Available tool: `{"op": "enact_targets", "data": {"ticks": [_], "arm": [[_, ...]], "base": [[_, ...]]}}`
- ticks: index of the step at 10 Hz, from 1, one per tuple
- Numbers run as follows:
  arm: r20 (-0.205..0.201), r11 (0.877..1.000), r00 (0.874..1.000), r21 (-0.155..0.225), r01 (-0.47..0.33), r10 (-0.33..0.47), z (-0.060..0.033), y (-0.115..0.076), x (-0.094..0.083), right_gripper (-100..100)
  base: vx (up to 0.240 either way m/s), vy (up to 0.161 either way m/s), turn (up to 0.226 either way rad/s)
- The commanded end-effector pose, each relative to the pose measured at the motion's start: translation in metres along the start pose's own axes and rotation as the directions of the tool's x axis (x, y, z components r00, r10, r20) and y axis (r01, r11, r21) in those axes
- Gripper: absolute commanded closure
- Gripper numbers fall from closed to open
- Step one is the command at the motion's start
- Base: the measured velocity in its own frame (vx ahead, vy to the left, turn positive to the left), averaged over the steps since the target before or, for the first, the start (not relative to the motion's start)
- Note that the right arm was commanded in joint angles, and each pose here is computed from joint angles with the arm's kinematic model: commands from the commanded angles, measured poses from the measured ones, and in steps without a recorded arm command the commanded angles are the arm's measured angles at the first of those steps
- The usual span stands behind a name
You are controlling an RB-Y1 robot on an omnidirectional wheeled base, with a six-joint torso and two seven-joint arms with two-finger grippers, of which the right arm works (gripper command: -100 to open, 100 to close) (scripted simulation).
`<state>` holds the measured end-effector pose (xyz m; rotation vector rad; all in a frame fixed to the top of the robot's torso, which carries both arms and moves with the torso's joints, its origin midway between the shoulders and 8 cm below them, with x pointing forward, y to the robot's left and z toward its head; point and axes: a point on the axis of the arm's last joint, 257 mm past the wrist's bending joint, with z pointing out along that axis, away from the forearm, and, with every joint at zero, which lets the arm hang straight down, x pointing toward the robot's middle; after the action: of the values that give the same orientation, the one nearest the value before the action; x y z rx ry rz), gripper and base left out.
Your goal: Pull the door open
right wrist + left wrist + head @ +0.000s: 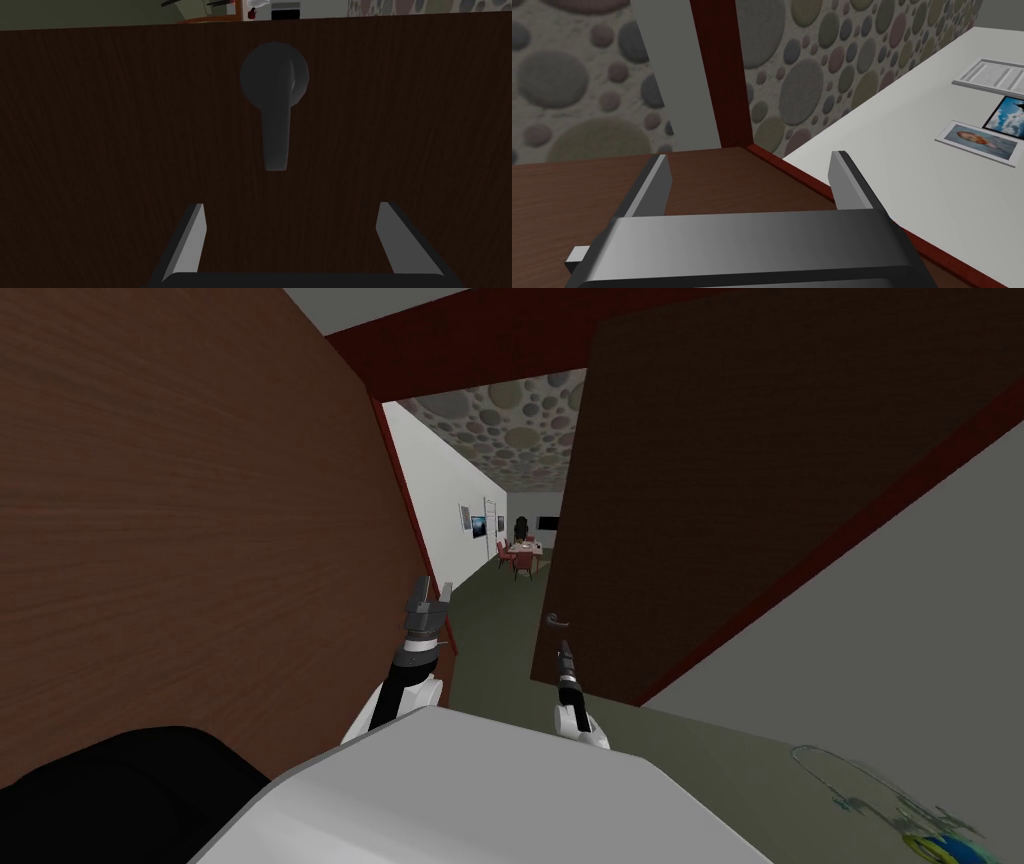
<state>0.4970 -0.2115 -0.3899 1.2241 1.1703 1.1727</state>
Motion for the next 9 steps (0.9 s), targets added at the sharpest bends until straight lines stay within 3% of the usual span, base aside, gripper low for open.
{"op": "enact_targets", "data": {"ticks": [1,2,3,4,6,8,9], "arm": [[0.015,1.0,1.0,-0.001,0.02,-0.02,0.0013,0.0,-0.021,-100],[0.015,1.0,1.0,-0.001,0.02,-0.02,0.0013,0.0,-0.021,-100],[0.033,0.999,0.999,0.002,0.034,-0.034,0.0017,-0.001,-0.041,-100],[0.043,0.999,0.998,0.005,0.038,-0.038,0.0015,-0.001,-0.052,-100],[0.043,0.999,0.998,0.005,0.038,-0.038,0.0015,-0.001,-0.052,-100],[0.091,1.0,0.995,0.009,0.029,-0.03,-0.0004,-0.002,-0.089,-100],[0.098,1.0,0.995,0.008,0.026,-0.026,-0.0006,-0.002,-0.093,-100]], "base": [[-0.02,-0.035,0.189],[-0.028,-0.054,0.085],[-0.044,-0.046,0.206],[-0.046,-0.04,0.181],[-0.021,-0.018,0.012],[0.029,0.005,0.243],[0.144,0.024,0.088]]}}
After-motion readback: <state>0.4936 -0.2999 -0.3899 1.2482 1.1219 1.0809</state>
